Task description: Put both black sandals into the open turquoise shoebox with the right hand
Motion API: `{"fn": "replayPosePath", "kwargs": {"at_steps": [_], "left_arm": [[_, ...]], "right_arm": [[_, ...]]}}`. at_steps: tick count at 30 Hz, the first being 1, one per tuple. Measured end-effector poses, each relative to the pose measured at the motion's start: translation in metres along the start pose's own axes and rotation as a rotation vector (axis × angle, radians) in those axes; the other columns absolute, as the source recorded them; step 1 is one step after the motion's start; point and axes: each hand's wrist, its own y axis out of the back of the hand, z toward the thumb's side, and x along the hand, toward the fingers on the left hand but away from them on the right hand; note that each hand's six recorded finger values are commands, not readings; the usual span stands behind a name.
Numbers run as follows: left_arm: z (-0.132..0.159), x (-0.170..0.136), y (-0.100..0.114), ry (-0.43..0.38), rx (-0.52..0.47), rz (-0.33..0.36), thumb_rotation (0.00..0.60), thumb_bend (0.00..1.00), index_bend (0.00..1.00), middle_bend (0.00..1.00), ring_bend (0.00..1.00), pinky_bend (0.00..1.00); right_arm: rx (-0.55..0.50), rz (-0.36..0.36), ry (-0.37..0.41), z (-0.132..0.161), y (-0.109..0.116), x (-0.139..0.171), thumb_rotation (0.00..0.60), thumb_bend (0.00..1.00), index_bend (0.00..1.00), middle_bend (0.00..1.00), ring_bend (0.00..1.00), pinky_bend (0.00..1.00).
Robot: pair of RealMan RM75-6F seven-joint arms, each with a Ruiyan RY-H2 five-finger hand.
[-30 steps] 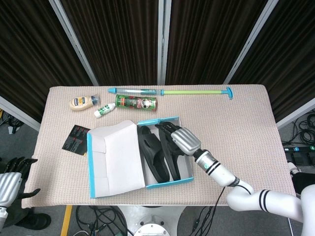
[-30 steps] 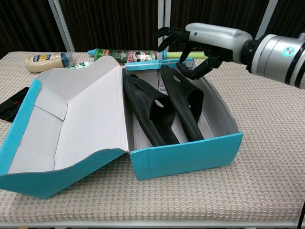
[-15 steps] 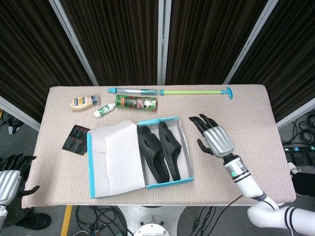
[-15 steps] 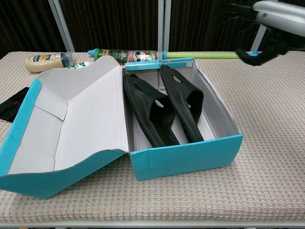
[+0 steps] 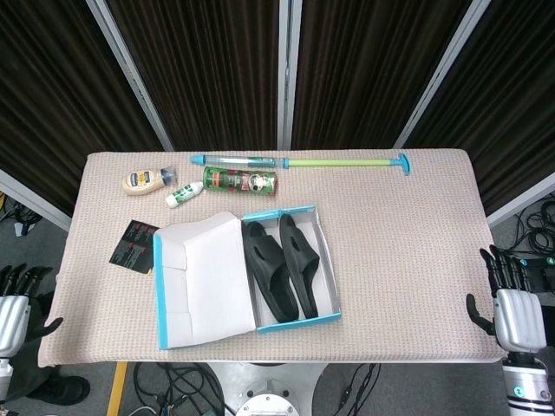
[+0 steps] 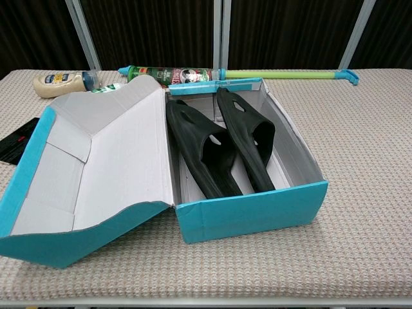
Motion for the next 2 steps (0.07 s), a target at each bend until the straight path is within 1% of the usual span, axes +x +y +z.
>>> {"fn": "replayPosePath", "kwargs": {"at_steps": [2], "left_arm": [[0.002, -0.0003, 0.0014, -0.002, 0.003, 0.004, 0.6, 0.03, 0.18, 0.17, 0.09, 0.06]], "right_arm": [[-0.019, 0.0, -0.005, -0.0078, 0.0005, 0.0097, 0.6, 0.36, 0.0, 0.0, 0.0, 0.0]]}}
